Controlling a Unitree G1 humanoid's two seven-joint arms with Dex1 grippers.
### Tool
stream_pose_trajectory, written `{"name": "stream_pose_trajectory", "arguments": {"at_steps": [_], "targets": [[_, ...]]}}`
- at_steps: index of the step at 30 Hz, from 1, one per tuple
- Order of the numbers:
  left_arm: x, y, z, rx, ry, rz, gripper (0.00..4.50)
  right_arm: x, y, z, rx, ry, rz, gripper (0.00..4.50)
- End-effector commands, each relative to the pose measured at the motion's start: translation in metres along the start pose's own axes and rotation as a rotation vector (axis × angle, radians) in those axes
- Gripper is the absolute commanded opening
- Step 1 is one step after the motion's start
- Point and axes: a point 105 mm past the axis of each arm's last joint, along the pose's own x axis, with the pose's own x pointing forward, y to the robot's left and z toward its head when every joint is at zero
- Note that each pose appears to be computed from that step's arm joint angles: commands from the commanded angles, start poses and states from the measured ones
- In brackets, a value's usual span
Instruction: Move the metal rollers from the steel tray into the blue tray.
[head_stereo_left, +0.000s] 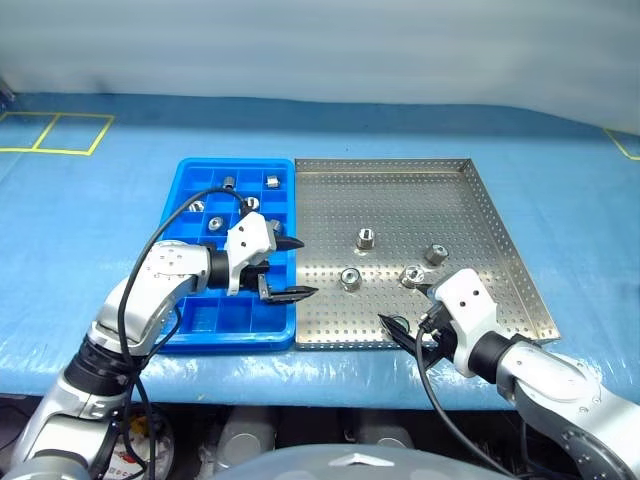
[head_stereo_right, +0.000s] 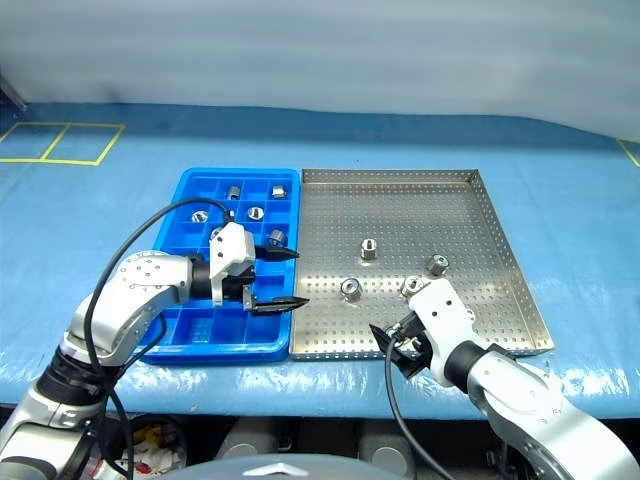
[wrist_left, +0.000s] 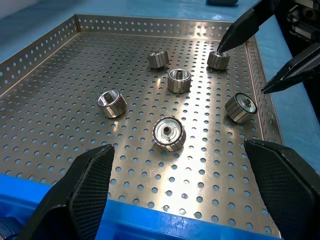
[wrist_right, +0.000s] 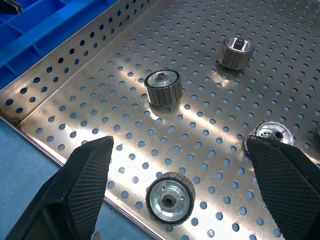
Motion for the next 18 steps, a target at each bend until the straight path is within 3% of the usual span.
{"name": "stream_pose_trajectory", "arguments": {"at_steps": [1,18], "targets": [[-0.0027,-0.0028,0.0119,0.013,-0.033,-0.011,4.5,-0.0044,0.0014,0.0095,-0.024,-0.043,-0.013,4.48],[-0.0046,-0.0075,0.0069,-0.023,-0.008,-0.028,4.5,-0.0024,0.0029,0.0094,0.003,-0.052,-0.019,4.48]]}}
